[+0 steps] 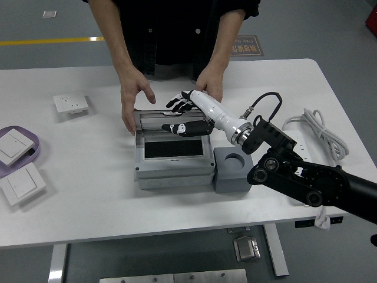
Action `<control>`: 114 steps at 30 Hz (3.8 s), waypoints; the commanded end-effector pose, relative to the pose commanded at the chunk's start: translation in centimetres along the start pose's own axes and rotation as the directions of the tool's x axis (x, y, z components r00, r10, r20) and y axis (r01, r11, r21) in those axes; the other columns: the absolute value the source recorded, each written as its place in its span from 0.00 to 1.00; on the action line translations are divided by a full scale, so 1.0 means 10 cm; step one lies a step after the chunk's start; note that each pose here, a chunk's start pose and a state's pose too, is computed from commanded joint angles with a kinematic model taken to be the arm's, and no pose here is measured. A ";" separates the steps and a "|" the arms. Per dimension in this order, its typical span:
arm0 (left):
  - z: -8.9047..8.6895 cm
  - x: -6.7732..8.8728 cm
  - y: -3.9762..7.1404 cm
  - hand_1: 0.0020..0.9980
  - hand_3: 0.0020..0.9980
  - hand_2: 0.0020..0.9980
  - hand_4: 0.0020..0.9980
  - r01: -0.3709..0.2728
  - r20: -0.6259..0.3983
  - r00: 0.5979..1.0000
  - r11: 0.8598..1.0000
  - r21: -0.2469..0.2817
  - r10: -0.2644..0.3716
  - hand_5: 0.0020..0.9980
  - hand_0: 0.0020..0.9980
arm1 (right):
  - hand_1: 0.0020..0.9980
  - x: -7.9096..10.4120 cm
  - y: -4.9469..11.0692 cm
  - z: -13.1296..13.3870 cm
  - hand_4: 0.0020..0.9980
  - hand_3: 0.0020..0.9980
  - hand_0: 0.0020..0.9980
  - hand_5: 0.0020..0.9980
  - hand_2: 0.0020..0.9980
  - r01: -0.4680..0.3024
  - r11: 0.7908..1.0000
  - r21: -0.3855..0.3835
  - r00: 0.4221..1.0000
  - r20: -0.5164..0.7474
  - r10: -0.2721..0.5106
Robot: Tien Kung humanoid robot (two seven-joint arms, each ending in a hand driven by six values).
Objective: Pick up the cylinder from the cube,place it in the box,flap close box
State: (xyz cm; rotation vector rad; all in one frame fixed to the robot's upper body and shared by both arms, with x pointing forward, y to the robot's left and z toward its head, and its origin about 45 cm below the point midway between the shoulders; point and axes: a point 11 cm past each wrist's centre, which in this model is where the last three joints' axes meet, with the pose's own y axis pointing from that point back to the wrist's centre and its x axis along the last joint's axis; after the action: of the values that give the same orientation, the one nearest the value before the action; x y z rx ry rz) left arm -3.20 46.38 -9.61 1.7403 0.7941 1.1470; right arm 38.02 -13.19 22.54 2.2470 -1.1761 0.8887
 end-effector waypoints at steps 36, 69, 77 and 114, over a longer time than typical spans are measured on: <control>-0.09 -0.03 0.00 0.63 0.67 0.65 0.71 0.003 -0.004 1.000 1.000 0.014 -0.003 0.27 0.61 | 0.59 0.57 1.01 0.67 0.73 0.63 0.57 0.38 0.60 -0.324 0.935 -0.147 0.870 0.342 0.355; -0.09 -0.01 0.00 0.63 0.67 0.64 0.71 0.000 -0.006 1.000 1.000 0.015 0.000 0.27 0.61 | 0.65 1.59 1.64 1.35 0.76 0.63 0.71 0.30 0.67 -0.626 0.724 -0.289 0.570 0.464 0.678; -0.12 0.02 -0.01 0.63 0.67 0.64 0.71 -0.005 -0.003 1.000 1.000 0.023 0.006 0.27 0.61 | 0.65 1.56 1.67 1.37 0.77 0.64 0.72 0.29 0.67 -0.639 0.716 -0.280 0.553 0.480 0.681; -0.14 -0.01 -0.01 0.63 0.67 0.65 0.72 -0.001 -0.006 1.000 1.000 0.027 0.001 0.28 0.61 | 0.65 1.57 1.67 1.29 0.82 0.63 0.70 0.29 0.66 -0.685 0.690 -0.233 0.517 0.513 0.686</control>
State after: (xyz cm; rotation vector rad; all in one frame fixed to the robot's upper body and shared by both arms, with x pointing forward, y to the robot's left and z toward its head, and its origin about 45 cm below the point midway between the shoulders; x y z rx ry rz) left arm -4.58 46.80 -9.44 1.7601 0.8154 1.1473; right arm 34.99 -39.05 26.45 2.0742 -2.4712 0.4197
